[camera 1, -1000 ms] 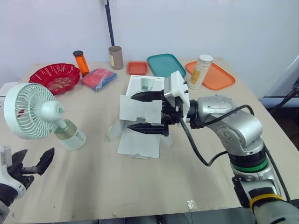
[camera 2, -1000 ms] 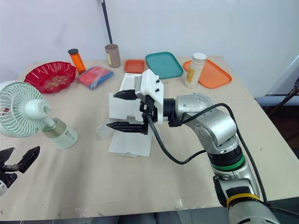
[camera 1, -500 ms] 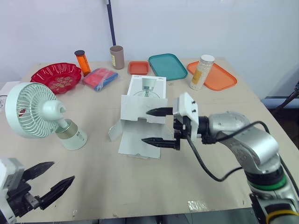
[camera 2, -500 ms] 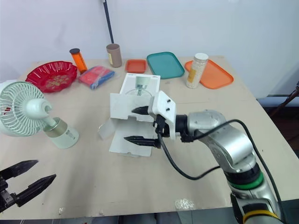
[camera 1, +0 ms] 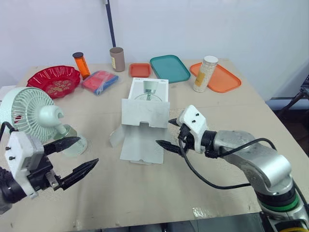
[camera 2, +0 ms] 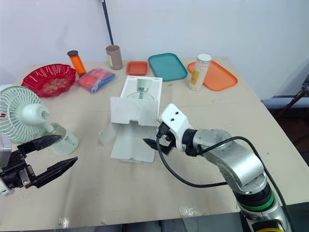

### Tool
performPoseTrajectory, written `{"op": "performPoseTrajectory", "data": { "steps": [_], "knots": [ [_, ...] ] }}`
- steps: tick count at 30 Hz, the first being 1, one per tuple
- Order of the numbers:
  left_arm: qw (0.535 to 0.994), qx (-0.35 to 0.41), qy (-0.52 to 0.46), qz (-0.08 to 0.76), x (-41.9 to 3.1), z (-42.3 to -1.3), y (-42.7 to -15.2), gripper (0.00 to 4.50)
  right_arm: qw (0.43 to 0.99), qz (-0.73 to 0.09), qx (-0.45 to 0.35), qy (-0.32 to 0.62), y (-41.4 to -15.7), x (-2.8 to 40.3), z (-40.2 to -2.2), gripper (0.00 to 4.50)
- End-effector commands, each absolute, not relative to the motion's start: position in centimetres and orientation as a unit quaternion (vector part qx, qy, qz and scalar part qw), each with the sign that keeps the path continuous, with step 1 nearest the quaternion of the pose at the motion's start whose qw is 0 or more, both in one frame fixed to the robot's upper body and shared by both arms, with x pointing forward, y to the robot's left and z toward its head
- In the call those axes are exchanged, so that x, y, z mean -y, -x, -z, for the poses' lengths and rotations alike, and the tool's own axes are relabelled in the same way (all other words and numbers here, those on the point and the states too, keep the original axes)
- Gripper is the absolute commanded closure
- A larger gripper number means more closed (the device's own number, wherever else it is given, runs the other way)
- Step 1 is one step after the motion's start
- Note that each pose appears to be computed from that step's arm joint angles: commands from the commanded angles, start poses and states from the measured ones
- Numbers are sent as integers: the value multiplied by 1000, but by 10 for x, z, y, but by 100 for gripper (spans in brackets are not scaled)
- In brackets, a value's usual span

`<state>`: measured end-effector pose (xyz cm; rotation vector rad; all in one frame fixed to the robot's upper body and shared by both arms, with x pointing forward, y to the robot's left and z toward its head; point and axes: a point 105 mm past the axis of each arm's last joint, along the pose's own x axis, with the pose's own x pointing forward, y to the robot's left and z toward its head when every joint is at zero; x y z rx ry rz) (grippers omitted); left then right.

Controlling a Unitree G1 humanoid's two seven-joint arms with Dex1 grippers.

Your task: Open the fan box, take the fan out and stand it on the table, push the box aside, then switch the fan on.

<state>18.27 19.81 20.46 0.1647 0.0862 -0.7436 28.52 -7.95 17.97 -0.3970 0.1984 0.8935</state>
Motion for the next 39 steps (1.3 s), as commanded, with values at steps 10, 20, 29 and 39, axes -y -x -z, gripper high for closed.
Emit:
{"op": "performPoseTrajectory", "data": {
  "steps": [10, 20, 29, 39],
  "knots": [
    [949, -7, -63, 308, -176, -192, -217, 2, 908, -359, -79, 201, -309, 74, -184, 0],
    [940, -5, -63, 334, -166, -189, -222, 2, 924, -317, -88, 197, -328, 71, -179, 0],
    [935, -11, -75, 345, -163, -184, -222, 2, 927, -309, -92, 191, -337, 64, -174, 0],
    [935, -2, -64, 348, -159, -186, -223, 0, 941, -251, -116, 194, -354, 76, -164, 427]
  ]
}}
